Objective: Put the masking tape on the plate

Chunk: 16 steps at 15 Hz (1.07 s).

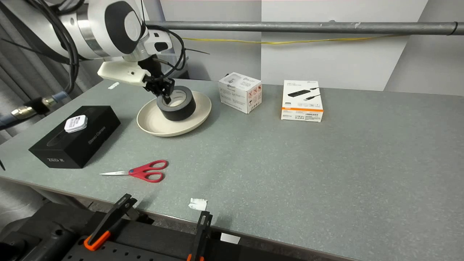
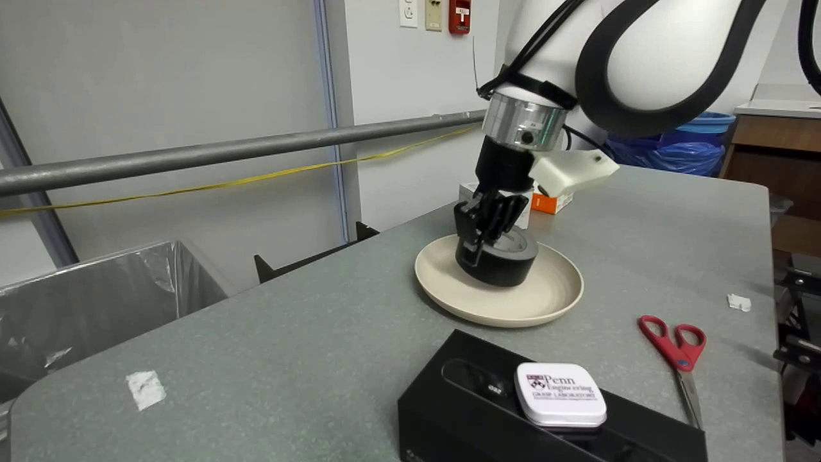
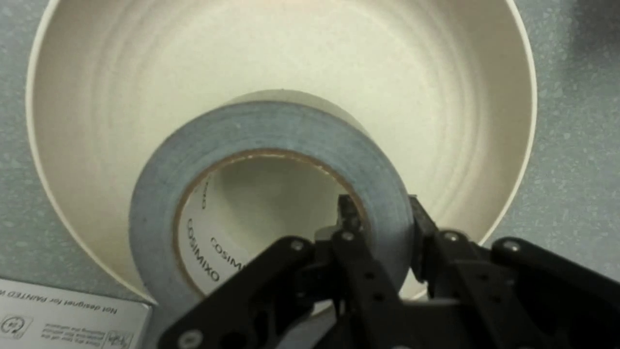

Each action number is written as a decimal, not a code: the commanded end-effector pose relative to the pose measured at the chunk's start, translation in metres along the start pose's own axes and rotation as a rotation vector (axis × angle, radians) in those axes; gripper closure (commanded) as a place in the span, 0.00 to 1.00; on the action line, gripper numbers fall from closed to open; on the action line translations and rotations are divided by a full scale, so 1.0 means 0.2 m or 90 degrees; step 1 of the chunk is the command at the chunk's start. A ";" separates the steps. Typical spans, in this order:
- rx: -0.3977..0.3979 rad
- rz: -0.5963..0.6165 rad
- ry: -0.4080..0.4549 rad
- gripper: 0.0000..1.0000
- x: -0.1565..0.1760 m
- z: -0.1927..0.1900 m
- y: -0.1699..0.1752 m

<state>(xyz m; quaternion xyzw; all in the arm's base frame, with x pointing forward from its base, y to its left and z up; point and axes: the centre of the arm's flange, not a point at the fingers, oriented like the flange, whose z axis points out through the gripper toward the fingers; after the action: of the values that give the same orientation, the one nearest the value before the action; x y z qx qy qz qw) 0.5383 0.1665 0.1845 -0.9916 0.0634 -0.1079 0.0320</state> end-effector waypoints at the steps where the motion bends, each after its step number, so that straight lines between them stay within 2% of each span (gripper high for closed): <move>1: -0.021 0.010 -0.012 0.94 0.04 0.08 -0.09; 2: -0.021 0.009 -0.014 0.94 0.03 0.08 -0.10; 3: -0.020 0.014 -0.011 0.49 0.02 0.08 -0.12; 4: -0.017 0.013 -0.010 0.49 0.01 0.07 -0.12; 5: -0.014 0.010 -0.010 0.43 0.01 0.05 -0.13; 10: 0.016 0.018 -0.008 0.05 0.03 -0.07 -0.13; 11: 0.019 0.022 -0.001 0.00 0.03 -0.10 -0.13; 14: 0.040 0.047 0.012 0.00 0.08 -0.18 -0.13; 15: 0.027 0.027 0.017 0.00 0.06 -0.09 -0.15; 16: 0.030 0.028 0.020 0.00 0.06 -0.11 -0.15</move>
<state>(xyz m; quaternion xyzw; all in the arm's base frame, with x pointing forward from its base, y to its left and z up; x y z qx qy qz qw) 0.5495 0.1939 0.2106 -0.9871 0.0831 -0.1245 0.0563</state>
